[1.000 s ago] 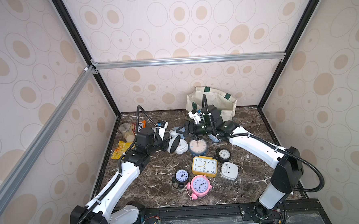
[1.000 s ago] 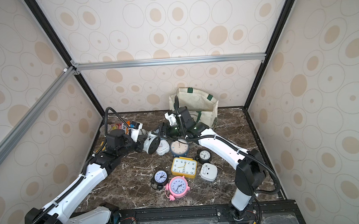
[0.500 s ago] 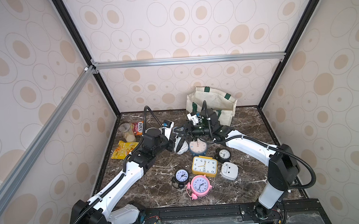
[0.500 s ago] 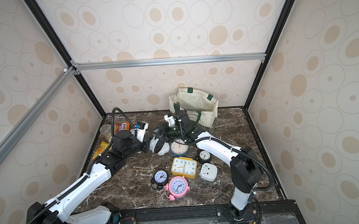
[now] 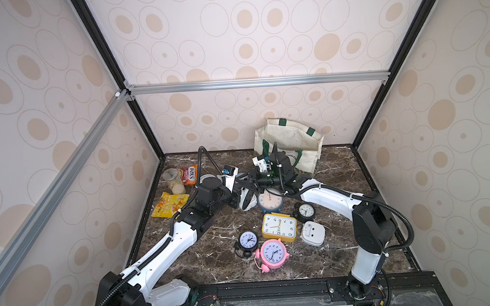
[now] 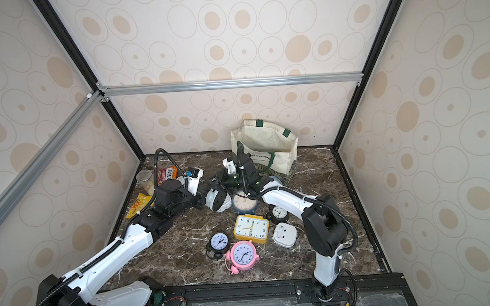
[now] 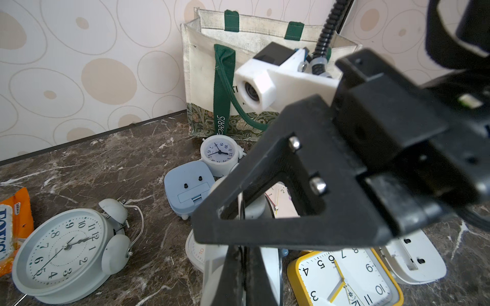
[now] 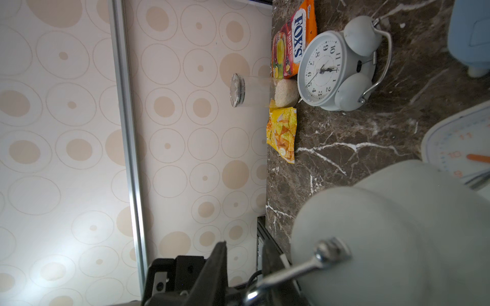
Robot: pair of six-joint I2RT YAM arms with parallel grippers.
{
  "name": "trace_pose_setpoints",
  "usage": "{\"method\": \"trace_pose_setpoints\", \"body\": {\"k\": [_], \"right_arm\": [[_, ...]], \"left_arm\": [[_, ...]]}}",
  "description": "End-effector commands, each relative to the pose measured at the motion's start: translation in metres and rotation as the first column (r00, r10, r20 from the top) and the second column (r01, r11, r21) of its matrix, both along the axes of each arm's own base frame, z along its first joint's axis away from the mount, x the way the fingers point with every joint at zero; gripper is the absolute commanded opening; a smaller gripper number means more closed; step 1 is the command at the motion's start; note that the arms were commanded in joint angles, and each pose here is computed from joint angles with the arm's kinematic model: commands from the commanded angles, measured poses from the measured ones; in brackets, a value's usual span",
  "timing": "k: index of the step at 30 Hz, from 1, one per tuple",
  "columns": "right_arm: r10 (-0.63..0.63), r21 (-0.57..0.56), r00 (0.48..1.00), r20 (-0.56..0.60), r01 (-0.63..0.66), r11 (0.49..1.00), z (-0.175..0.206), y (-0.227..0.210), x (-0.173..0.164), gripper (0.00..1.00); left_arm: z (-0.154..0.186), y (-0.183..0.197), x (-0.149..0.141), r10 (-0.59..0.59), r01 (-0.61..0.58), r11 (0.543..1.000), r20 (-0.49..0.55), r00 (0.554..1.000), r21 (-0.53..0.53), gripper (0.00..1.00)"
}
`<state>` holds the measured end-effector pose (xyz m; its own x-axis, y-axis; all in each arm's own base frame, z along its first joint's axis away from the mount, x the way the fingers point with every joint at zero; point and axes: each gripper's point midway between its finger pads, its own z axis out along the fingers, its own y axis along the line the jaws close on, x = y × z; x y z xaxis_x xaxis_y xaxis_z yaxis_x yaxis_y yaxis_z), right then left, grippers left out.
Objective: Put the alarm clock into the canvas bag
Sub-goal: Pick up the alarm from the center of the board.
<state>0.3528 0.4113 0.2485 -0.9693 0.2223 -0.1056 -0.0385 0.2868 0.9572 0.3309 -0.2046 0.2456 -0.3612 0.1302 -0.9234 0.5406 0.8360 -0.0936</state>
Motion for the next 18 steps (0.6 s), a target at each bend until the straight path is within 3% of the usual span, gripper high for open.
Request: {"method": "trace_pose_setpoints", "body": {"k": [1,6,11,14,15,16,18], "right_arm": [[-0.011,0.022,1.0,0.02,0.01,1.0,0.001,0.003,0.004,0.16],[-0.004,0.033,1.0,0.021,0.004,0.999,0.001,0.003,0.003,0.0],[0.004,0.034,0.999,0.051,-0.006,0.999,0.007,0.002,0.001,0.0],[-0.006,0.034,0.996,0.088,0.003,0.999,0.014,-0.004,0.003,0.0],[-0.013,0.034,0.995,0.102,0.01,0.999,0.017,-0.007,0.005,0.0],[-0.019,0.036,0.993,0.116,0.015,0.999,0.022,-0.011,0.008,0.0],[-0.042,0.032,0.99,0.136,0.038,0.999,0.028,-0.02,0.014,0.0]], "left_arm": [[0.032,-0.008,0.003,-0.007,0.013,0.997,0.096,0.995,-0.071,0.0],[0.029,-0.009,0.004,-0.005,0.012,0.997,0.093,0.996,-0.081,0.0],[0.03,-0.012,0.007,-0.004,0.013,0.995,0.092,0.996,-0.095,0.0],[0.04,-0.018,0.003,-0.03,0.044,0.989,0.101,0.994,-0.142,0.59],[0.047,-0.02,-0.002,-0.049,0.068,0.983,0.112,0.992,-0.17,0.89],[0.056,-0.024,-0.009,-0.081,0.107,0.974,0.133,0.988,-0.201,0.98],[0.077,-0.025,-0.022,-0.114,0.159,0.952,0.178,0.977,-0.262,0.98]]}}
